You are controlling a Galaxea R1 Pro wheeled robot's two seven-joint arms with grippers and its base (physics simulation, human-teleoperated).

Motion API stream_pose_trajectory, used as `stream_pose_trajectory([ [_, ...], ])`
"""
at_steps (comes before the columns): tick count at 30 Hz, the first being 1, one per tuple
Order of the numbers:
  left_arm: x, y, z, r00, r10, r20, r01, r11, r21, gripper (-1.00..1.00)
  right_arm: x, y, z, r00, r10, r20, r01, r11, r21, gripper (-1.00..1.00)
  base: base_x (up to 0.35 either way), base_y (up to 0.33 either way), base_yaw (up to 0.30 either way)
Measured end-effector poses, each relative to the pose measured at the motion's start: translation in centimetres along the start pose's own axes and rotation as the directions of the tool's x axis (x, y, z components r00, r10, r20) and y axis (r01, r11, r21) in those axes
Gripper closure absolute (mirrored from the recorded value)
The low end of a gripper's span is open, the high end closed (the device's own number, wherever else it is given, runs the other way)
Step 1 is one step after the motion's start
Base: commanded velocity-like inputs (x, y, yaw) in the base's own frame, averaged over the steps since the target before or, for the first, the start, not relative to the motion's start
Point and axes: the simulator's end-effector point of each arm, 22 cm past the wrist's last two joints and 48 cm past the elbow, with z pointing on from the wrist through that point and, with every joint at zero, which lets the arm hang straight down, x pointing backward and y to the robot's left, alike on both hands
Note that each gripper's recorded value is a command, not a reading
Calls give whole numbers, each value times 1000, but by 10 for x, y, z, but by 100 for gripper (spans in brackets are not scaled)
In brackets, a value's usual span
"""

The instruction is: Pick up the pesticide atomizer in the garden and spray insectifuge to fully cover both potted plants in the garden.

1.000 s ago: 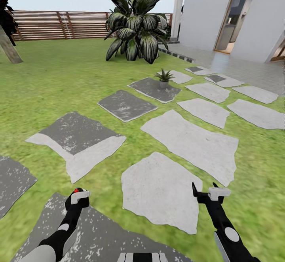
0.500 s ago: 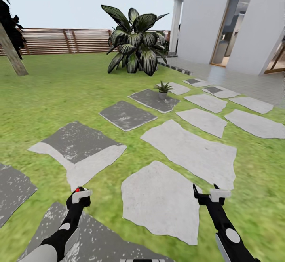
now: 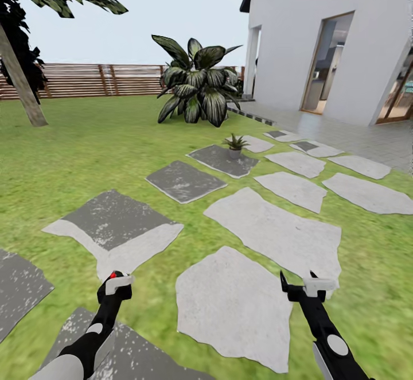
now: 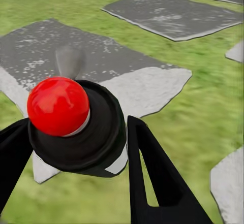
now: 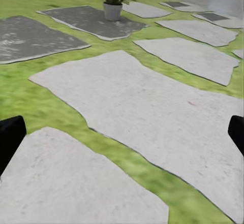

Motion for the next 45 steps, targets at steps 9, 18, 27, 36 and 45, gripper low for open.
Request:
stream_pose_trajectory([
  [9, -29, 0, -1, 1000, -3, 21, 3, 1000, 1, 100, -28, -2, 0, 1000, 2, 21, -2, 1000, 1, -100, 0, 0, 0],
  [18, -51, -1, -3, 1000, -2, 23, 2, 1000, 1, 100, -49, -3, 1, 1000, 2, 21, -2, 1000, 1, -100, 0, 0, 0],
  [27, -71, -1, -4, 1000, -2, 23, 1, 1000, 1, 100, -69, -4, 2, 1000, 2, 20, -2, 1000, 1, -100, 0, 0, 0],
  [36, -71, -1, -5, 1000, 1, 22, -1, 1000, 1, 100, -69, -4, 2, 1000, 2, 19, -2, 1000, 0, -100, 95, 0, 0],
  [45, -70, -1, -5, 1000, 0, 20, 0, 1000, -1, 100, -46, -4, -2, 1000, 2, -28, -2, 1000, 0, -100, 324, 0, 0],
])
